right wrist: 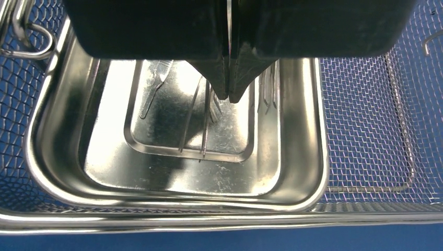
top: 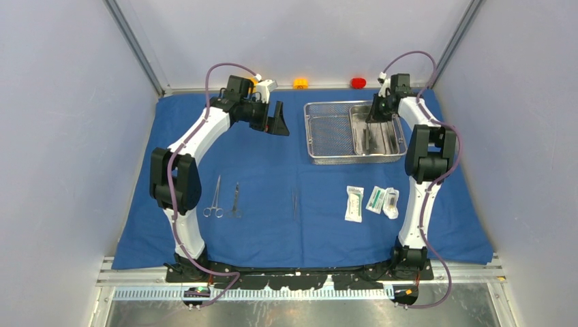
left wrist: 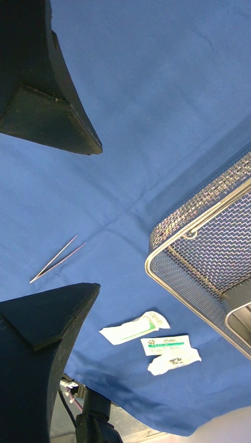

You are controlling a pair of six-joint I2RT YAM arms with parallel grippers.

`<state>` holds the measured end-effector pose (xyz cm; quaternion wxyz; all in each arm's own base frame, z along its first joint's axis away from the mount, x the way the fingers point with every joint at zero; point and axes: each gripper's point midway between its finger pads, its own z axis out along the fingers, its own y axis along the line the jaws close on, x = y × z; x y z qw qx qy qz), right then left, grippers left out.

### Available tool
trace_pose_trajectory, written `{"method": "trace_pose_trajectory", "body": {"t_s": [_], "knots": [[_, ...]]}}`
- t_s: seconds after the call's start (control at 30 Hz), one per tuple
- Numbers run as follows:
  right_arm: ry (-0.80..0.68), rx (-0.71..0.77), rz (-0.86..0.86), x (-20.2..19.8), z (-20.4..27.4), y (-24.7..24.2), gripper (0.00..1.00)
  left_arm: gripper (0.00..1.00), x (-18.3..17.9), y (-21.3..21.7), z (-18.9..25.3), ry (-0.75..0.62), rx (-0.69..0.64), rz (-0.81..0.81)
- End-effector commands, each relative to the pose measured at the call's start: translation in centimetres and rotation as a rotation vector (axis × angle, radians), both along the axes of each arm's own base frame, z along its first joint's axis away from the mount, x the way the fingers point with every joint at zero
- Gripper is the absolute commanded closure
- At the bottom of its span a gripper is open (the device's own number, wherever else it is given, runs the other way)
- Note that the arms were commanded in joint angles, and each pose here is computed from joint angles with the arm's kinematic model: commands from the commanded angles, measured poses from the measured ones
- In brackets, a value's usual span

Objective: Open and lay out the surgical kit
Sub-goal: Adjust the medical item in the container, then pick up the medical item from the container.

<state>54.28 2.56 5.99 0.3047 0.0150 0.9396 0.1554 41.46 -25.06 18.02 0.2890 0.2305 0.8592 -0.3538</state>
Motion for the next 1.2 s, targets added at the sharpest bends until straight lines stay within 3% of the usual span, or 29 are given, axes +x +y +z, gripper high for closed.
{"method": "trace_pose_trajectory", "body": {"t_s": [0.0,0.23,0.7,1.17], "knots": [[-0.137,-0.062,0.025,1.4,5.4,0.4,0.98,0.05,-0.1,-0.3,2.3,-0.055,-0.035,-0.017],[-0.123,-0.188,0.037,1.6,4.1,0.2,0.79,0.05,-0.2,-0.3,2.1,-0.051,-0.032,-0.019],[-0.131,-0.283,0.055,1.6,3.1,0.7,0.77,0.05,-0.3,-0.3,1.7,-0.043,-0.029,-0.025],[-0.142,-0.312,0.036,1.7,3.1,0.1,0.67,0.05,-0.3,-0.3,1.5,-0.04,-0.027,-0.027]]}}
